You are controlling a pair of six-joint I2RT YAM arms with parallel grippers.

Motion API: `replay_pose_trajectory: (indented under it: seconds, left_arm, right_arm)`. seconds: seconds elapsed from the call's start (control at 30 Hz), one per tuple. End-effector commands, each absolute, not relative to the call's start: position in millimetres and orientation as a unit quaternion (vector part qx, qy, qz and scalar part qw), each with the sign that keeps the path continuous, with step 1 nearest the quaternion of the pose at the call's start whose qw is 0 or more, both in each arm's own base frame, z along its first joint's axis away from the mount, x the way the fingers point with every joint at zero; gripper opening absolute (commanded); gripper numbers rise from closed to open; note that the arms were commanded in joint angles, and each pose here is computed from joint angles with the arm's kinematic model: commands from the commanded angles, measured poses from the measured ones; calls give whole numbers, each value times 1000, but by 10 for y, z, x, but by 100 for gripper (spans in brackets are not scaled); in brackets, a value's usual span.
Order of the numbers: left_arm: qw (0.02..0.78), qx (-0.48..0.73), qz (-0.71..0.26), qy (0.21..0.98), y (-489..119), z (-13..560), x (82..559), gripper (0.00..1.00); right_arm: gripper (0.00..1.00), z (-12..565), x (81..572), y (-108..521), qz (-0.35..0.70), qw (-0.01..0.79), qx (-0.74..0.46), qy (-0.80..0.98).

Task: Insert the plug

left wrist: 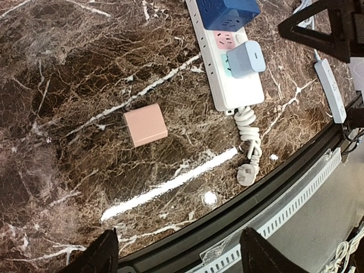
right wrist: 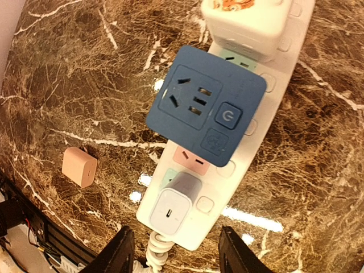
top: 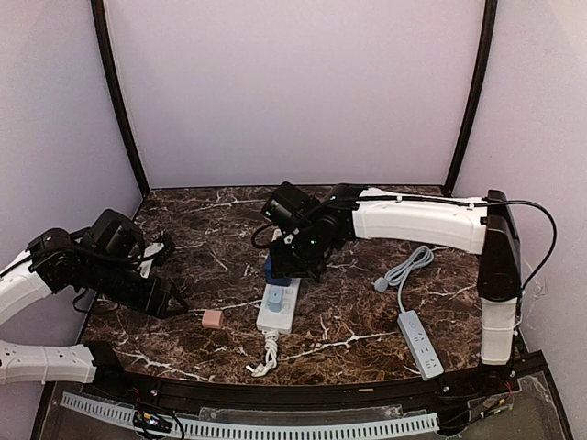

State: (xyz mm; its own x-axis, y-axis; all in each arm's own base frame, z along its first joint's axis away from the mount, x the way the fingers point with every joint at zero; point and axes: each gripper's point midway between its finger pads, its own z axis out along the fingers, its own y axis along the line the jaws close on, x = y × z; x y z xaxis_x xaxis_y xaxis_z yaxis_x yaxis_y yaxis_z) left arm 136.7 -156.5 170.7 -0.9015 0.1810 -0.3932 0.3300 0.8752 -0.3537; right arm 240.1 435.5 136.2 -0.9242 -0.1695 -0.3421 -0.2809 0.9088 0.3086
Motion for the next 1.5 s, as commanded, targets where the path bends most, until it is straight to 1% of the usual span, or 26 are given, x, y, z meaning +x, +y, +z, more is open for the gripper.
replay_pose_trajectory:
  seconds: [0.0,0.1,0.27,0.3,0.33,0.4,0.5,0.6,0.63,0.67,0.7,0.73,0.97,1.07,1.17,1.33,1.47]
  left_arm:
    - [133,155,-200,958,-1574,1507,1279,74]
    - [121,180,-208,954,-1654,1470,1278,76]
    - [139,231,-211,939,-1817,1614,1439,79]
    - [127,237,-212,939,-1863,1594,1452,79]
    - [131,240,-216,937,-1906,1651,1489,80]
    - [119,236,-207,942,-1962,1636,1570,80]
    - [111,222,-168,954,-1916,1568,1686,81]
    - [92,179,-118,972,-1794,1351,1760,81]
    - [96,169,-121,973,-1807,1315,1794,81]
    - [84,151,-120,978,-1783,1216,1764,81]
    - [87,139,-126,978,-1797,1183,1800,80]
    - [74,123,-125,982,-1778,1086,1766,79]
    - [36,71,-132,988,-1793,704,1723,66]
    - [22,65,-141,988,-1841,589,1713,64]
    - [27,67,-147,986,-1896,507,1774,63]
    - [31,62,-148,987,-1911,423,1933,55]
    - [19,68,-148,986,-1957,374,2009,48]
  right_arm:
    - [53,1762,2433,4120,154,196,-131,960]
    - [58,1856,2429,3991,140,207,-141,958]
    - [66,1975,2403,3776,120,225,-153,955]
    - [67,1972,2391,3725,114,226,-154,955]
    - [68,1993,2384,3681,112,228,-154,955]
    - [69,2016,2361,3607,107,231,-157,954]
    - [70,2027,2322,3479,96,231,-154,956]
    - [71,2019,2282,3375,90,230,-147,958]
    - [71,2020,2266,3353,91,229,-146,958]
    - [71,2019,2255,3328,90,229,-143,959]
    - [71,2016,2250,3302,90,229,-141,959]
    - [71,2019,2236,3284,90,229,-141,959]
    - [73,1991,2181,3145,81,227,-142,960]
    - [73,1981,2169,3118,79,226,-143,960]
    - [73,1984,2149,3100,81,224,-143,961]
    - [73,2015,2119,3042,85,224,-137,961]
    - [73,2008,2084,2977,82,223,-136,962]
